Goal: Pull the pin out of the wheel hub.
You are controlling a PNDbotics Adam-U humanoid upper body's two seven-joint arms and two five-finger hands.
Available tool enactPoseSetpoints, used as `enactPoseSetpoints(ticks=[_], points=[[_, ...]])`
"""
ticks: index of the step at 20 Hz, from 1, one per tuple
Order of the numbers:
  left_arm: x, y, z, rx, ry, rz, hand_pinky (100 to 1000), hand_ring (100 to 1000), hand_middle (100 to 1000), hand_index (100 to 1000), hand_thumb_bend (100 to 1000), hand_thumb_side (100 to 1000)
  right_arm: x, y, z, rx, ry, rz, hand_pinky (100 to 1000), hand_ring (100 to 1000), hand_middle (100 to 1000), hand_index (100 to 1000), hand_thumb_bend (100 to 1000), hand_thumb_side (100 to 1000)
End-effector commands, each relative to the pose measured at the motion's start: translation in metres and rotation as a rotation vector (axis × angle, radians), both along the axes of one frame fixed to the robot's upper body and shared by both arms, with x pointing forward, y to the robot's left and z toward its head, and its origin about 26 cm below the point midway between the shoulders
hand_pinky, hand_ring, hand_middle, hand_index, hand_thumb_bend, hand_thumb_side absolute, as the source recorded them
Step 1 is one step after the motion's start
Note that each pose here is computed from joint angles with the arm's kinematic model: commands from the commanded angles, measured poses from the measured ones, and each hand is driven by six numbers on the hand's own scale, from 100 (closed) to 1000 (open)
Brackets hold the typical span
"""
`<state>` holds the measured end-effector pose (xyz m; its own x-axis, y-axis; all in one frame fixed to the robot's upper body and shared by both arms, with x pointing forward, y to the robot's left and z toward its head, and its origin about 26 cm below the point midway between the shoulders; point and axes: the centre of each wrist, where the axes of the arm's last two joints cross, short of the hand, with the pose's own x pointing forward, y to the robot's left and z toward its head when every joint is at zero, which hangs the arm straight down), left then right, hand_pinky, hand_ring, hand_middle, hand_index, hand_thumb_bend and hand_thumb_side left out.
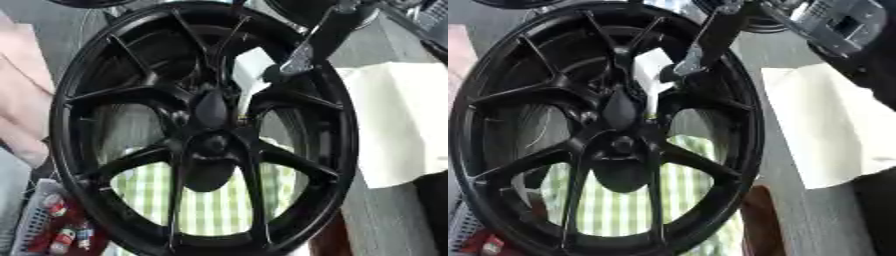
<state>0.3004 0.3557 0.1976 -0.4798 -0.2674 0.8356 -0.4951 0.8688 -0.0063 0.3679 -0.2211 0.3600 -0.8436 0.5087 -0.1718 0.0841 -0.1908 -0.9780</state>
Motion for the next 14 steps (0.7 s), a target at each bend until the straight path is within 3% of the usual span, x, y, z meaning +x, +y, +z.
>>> enactPoseSetpoints(ticks=[1, 14], points=[[-0.003, 0.007, 0.010, 0.040, -0.014, 0.015, 726, 748, 695, 695, 446, 661, 0.002, -0.004, 0.016, -0.031, -0.002, 0.009, 889, 843, 747, 822, 553, 332], [-0.003, 0.008, 0.010, 0.040, -0.012, 0.018, 725, 745, 691, 693, 444, 661, -0.005, 0.003, 0.045, -0.122, 0.117, 0.014, 889, 836, 739, 813, 538, 340]])
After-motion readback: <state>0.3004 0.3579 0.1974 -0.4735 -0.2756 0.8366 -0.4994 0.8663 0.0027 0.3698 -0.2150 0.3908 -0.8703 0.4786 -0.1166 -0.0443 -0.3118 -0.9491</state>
